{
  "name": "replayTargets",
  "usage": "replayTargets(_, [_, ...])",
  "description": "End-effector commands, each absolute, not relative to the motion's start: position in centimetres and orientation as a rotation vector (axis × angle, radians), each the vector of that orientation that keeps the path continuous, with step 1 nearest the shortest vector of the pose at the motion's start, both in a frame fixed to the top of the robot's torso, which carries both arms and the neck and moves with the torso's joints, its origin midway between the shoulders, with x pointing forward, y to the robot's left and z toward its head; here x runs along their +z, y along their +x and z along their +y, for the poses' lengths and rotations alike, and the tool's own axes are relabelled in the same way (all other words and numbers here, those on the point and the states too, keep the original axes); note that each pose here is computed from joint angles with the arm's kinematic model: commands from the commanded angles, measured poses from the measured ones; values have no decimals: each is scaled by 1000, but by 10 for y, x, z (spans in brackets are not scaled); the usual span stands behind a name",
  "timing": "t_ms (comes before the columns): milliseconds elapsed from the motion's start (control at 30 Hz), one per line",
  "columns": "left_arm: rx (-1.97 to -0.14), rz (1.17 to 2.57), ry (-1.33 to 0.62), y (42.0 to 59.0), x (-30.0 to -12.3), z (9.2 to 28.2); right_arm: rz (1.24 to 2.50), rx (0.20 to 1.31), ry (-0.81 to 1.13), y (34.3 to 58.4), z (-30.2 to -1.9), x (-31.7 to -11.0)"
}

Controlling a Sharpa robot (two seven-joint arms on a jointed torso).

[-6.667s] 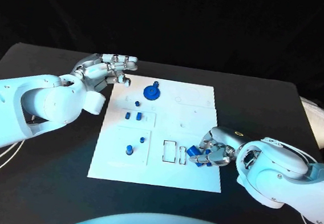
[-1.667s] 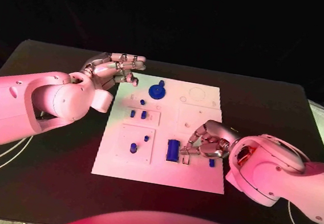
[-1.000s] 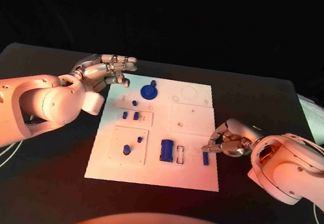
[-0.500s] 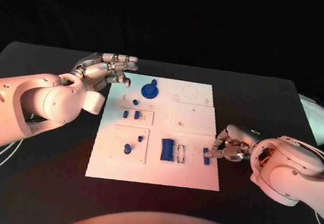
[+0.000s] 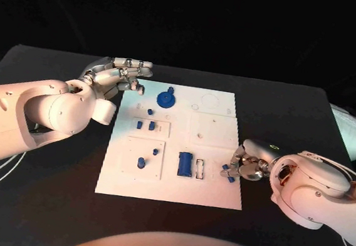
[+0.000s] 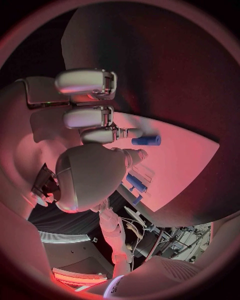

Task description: Assemble the parts on the task board

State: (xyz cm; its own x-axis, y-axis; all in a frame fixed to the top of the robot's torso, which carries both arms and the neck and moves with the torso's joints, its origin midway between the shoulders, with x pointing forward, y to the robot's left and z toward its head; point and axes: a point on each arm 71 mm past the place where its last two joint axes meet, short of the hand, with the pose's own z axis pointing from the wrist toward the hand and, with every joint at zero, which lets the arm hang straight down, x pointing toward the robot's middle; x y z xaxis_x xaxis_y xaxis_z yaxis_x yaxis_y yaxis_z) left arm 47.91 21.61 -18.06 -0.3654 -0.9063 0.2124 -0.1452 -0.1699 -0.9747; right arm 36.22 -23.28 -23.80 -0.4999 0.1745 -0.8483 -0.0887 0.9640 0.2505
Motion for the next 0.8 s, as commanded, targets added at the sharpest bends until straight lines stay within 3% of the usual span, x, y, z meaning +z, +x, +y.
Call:
replayTargets(33, [-1613, 1483, -1212, 479, -179, 215, 2059, 293, -21, 360, -229, -242])
replayTargets(567, [-1613, 1489, -1209, 478, -179, 215, 1972, 138, -391, 352, -207, -257])
replayTargets(800, [-1610, 1492, -1209, 478, -180, 215, 1935, 238, -328, 349, -199, -253])
